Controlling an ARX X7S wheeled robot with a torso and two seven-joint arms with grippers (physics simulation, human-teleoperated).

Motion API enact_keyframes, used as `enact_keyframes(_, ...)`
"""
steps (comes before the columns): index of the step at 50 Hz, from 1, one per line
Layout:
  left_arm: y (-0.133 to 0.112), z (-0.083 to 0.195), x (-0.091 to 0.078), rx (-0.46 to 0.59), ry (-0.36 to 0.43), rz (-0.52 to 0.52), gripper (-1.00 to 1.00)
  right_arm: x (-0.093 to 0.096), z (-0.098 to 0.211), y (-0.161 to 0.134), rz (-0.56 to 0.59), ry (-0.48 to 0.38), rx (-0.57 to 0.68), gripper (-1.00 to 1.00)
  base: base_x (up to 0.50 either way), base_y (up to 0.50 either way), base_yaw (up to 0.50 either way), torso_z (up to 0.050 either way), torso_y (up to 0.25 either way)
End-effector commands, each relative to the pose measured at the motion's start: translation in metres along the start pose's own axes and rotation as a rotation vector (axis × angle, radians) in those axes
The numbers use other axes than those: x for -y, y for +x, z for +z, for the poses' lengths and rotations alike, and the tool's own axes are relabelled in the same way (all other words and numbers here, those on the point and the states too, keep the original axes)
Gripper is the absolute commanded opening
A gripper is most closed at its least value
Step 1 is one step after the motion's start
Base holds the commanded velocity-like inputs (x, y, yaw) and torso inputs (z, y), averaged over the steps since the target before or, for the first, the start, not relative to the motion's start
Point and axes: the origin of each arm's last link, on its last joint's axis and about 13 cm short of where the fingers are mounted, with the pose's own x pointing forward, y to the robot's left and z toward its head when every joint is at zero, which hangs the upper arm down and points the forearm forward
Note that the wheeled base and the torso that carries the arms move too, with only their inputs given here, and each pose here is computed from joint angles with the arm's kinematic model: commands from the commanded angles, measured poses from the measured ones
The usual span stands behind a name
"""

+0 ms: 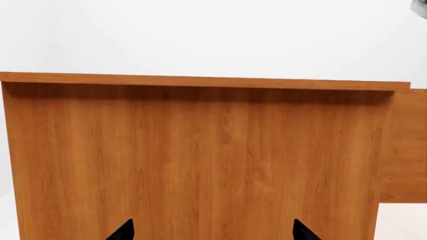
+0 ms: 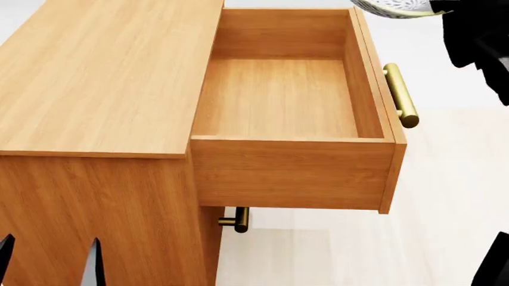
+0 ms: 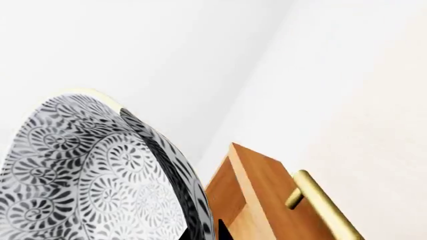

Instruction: Put the bowl on top of the cabinet.

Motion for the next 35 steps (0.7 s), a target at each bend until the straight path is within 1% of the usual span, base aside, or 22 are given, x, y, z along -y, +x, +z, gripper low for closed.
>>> enact_keyframes(1,0.005,0.001,-0.002,0.030,-0.003,0.028,1.00,-0.041,-0.002,0.000,0.203,0.022,-0.155,-1.00,0.00,0.00,0.00,0.000,0.000)
enact_keyframes(7,0.004,0.001,-0.002,0.030,-0.001,0.026,1.00,-0.056,-0.010,0.006,0.236,-0.003,-0.203,-1.00,0.00,0.00,0.00,0.000,0.000)
enact_keyframes(10,0.004,0.002,-0.001,0.030,0.000,0.025,1.00,-0.063,-0.014,0.010,0.248,0.004,-0.224,-1.00,0.00,0.00,0.00,0.000,0.000)
enact_keyframes(14,0.004,0.001,-0.001,0.028,0.001,0.025,1.00,-0.070,-0.018,0.017,0.230,0.020,-0.244,-1.00,0.00,0.00,0.00,0.000,0.004)
enact_keyframes(16,0.004,0.002,-0.002,0.028,0.001,0.029,1.00,-0.077,-0.022,0.021,0.230,0.022,-0.272,-1.00,0.00,0.00,0.00,0.000,0.000)
enact_keyframes(18,0.004,0.003,-0.003,0.030,0.001,0.032,1.00,-0.082,-0.026,0.024,0.211,-0.005,-0.295,-1.00,0.00,0.00,0.00,0.000,0.000)
enact_keyframes(19,0.004,0.003,-0.003,0.031,0.001,0.034,1.00,-0.088,-0.030,0.026,0.214,-0.010,-0.313,-1.00,0.00,0.00,0.00,0.000,0.000)
enact_keyframes(20,0.004,0.002,-0.003,0.030,0.000,0.034,1.00,-0.091,-0.031,0.028,0.177,-0.023,-0.317,-1.00,0.00,0.00,0.00,0.000,0.000)
enact_keyframes(21,0.004,0.002,-0.003,0.030,0.000,0.033,1.00,-0.094,-0.034,0.032,0.179,0.002,-0.310,-1.00,0.00,0.00,0.00,0.000,0.000)
enact_keyframes(22,0.004,0.002,-0.002,0.029,0.001,0.032,1.00,-0.096,-0.036,0.032,0.171,-0.019,-0.331,-1.00,0.00,0.00,0.00,0.000,0.000)
enact_keyframes(23,0.004,0.002,-0.002,0.028,0.001,0.030,1.00,-0.098,-0.038,0.034,0.160,-0.007,-0.325,-1.00,0.00,0.00,0.00,0.000,0.000)
enact_keyframes(24,0.003,0.002,-0.002,0.028,0.001,0.028,1.00,-0.101,-0.045,0.033,0.136,-0.026,-0.344,-1.00,0.00,0.00,0.00,0.000,0.000)
enact_keyframes(25,0.004,0.002,-0.002,0.028,0.001,0.029,1.00,-0.102,-0.046,0.034,0.137,-0.019,-0.337,-1.00,0.00,0.00,0.00,0.000,0.000)
enact_keyframes(27,0.004,0.002,-0.003,0.029,-0.001,0.031,1.00,-0.107,-0.055,0.034,0.092,-0.047,-0.352,-1.00,0.00,0.00,0.00,0.000,0.000)
enact_keyframes(30,0.004,0.001,-0.003,0.029,-0.002,0.031,1.00,-0.110,-0.067,0.034,0.074,-0.086,-0.376,-1.00,0.00,0.00,0.00,0.000,0.000)
enact_keyframes(32,0.004,0.000,-0.001,0.026,-0.002,0.026,1.00,-0.114,-0.076,0.035,0.067,-0.077,-0.386,-1.00,0.00,0.00,0.00,0.000,0.000)
enact_keyframes(33,0.003,0.000,-0.001,0.025,-0.003,0.023,1.00,-0.117,-0.081,0.034,0.038,-0.090,-0.396,-1.00,0.00,0.00,0.00,0.000,0.000)
enact_keyframes(34,0.003,0.001,-0.001,0.026,-0.004,0.022,1.00,-0.118,-0.085,0.034,0.042,-0.083,-0.405,-1.00,0.00,0.00,0.00,0.000,0.000)
enact_keyframes(35,0.003,0.001,-0.001,0.027,-0.005,0.021,1.00,-0.120,-0.087,0.034,0.020,-0.096,-0.409,-1.00,0.00,0.00,0.00,0.000,0.000)
